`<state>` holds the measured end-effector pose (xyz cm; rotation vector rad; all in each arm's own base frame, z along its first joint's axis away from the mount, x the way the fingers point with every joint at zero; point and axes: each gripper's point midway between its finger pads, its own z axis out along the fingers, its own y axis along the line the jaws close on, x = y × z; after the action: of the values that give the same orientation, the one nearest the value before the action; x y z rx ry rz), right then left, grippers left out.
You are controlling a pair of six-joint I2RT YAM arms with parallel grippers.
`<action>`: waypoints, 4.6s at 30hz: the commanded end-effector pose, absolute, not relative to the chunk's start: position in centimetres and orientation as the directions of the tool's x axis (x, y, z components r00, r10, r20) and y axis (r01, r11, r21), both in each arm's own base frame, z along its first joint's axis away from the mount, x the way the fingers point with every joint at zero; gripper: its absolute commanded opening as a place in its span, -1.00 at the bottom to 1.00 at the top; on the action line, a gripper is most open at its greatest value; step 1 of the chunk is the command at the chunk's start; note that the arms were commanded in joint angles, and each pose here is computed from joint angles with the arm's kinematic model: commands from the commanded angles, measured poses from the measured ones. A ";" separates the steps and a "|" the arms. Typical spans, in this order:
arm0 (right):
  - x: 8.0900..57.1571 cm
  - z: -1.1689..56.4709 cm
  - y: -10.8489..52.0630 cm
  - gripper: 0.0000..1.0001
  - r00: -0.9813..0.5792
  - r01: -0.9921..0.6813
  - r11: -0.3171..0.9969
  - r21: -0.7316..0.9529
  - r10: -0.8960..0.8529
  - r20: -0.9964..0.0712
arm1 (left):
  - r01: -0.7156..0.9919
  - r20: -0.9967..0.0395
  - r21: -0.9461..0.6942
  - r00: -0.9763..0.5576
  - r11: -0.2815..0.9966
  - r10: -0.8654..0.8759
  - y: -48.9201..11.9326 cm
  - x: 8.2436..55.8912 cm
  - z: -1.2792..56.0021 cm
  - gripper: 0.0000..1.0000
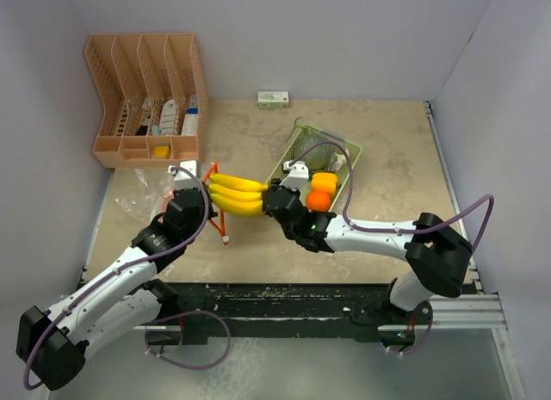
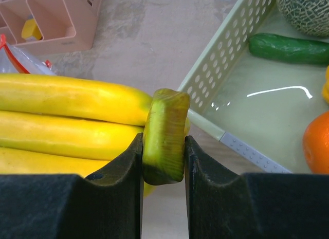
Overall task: Place the food in the zip-top bag and seal the zipper
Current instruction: Place the fake fruit in the zipper food storage bag.
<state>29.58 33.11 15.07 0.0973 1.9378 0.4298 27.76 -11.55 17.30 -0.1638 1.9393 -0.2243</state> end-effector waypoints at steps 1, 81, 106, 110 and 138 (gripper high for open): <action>27.3 13.0 33.4 -1.00 -0.473 -0.169 0.927 0.336 0.222 -0.852 | -0.011 -0.927 -0.260 -0.278 0.966 -0.252 -11.8 29.0 21.0 -1.00; 21.9 18.1 24.2 -1.00 -0.378 -0.308 0.950 -0.060 -0.180 -0.908 | -0.295 -0.957 -0.091 -0.238 0.951 -0.165 -4.2 26.3 25.9 -1.00; 22.4 21.0 30.7 -1.00 -0.431 -0.327 0.765 0.555 0.402 -0.808 | -0.111 -0.923 -0.176 -0.327 0.978 -0.204 -10.2 29.0 16.3 -1.00; 23.7 21.2 29.0 -1.00 -0.382 -0.240 0.763 0.600 0.494 -0.781 | -0.095 -0.911 -0.260 -0.306 0.961 -0.277 -10.2 28.0 17.4 -1.00; 24.8 22.8 30.2 -1.00 -0.483 -0.126 0.569 0.812 0.680 -0.552 | -0.119 -0.872 -0.448 -0.159 0.886 -0.462 -9.4 27.6 17.0 -1.00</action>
<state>24.64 31.12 19.40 0.2848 1.8790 0.9479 26.71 -9.40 14.12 -0.3630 1.8618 -0.2436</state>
